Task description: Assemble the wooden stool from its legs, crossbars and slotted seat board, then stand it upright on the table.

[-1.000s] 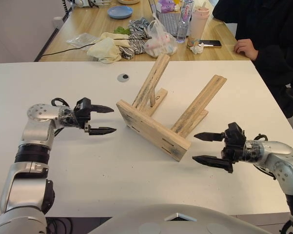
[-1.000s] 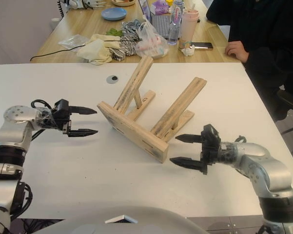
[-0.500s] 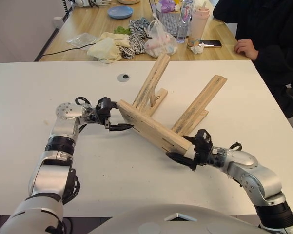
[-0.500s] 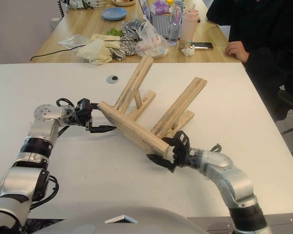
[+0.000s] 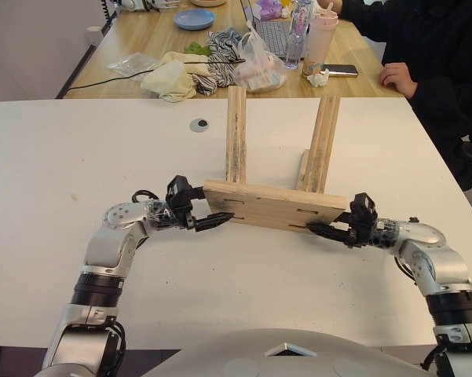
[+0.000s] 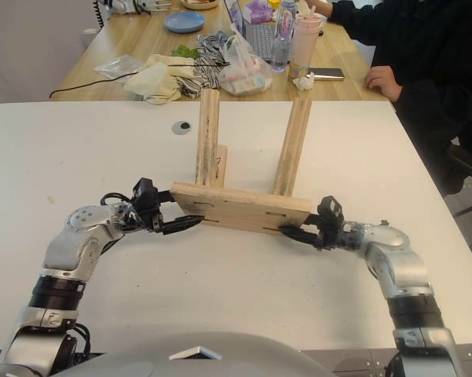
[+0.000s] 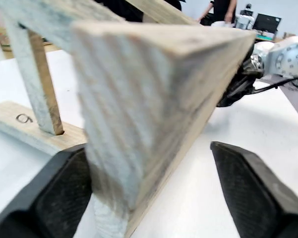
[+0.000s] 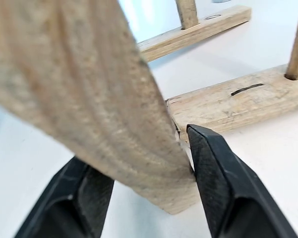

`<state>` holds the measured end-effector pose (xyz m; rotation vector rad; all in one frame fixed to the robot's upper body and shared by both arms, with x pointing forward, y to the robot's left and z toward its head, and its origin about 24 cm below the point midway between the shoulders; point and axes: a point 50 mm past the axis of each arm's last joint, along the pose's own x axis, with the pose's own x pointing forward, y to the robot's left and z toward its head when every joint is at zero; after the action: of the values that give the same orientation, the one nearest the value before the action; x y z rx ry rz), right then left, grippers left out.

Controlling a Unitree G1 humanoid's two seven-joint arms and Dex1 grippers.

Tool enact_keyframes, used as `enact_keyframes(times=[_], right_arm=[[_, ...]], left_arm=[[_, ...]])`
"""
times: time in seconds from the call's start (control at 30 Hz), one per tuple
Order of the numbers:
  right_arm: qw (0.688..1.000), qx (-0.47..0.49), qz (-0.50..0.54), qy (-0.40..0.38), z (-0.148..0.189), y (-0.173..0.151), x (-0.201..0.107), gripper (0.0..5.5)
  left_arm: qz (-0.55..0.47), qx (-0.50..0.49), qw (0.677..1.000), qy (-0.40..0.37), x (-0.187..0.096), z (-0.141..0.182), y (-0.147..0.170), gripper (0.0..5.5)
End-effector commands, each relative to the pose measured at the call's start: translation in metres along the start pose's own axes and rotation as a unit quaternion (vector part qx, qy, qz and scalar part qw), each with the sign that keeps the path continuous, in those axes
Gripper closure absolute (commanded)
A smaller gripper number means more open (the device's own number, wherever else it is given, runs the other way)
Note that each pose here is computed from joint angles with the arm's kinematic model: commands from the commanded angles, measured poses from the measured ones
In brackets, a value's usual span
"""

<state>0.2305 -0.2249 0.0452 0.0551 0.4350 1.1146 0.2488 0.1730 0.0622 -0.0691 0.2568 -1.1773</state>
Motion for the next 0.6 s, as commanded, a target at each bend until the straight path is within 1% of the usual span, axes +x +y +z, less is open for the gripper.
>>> enact_keyframes(times=[0.03,0.17,0.2,0.3,0.37,0.5,0.6], right_arm=[[0.999,-0.018,0.029,-0.011,0.020,-0.012,0.008,3.46],[0.998,0.025,0.059,-0.002,0.018,-0.017,0.011,3.46],[0.997,0.034,0.067,-0.002,0.018,-0.017,0.011,3.46],[0.993,0.078,0.091,-0.015,0.020,-0.013,0.011,3.46],[0.989,0.107,0.102,-0.003,0.018,-0.006,0.007,3.46],[0.977,0.184,0.095,0.042,0.011,0.007,-0.002,3.46],[0.958,0.253,0.127,0.050,0.033,0.019,-0.010,3.48]], left_arm=[[-0.034,-0.052,0.998,0.021,0.006,-0.006,-0.009,2.23],[-0.043,-0.128,0.990,0.039,0.002,-0.015,-0.017,2.70],[-0.046,-0.178,0.983,0.025,0.002,-0.013,-0.019,2.80],[-0.054,-0.298,0.953,-0.015,0.001,-0.008,-0.025,2.84],[-0.029,-0.335,0.942,-0.010,0.002,-0.009,-0.025,2.84],[0.005,-0.415,0.908,-0.052,0.006,0.002,-0.032,2.84],[0.005,-0.434,0.899,-0.058,0.002,0.014,-0.050,2.86]])
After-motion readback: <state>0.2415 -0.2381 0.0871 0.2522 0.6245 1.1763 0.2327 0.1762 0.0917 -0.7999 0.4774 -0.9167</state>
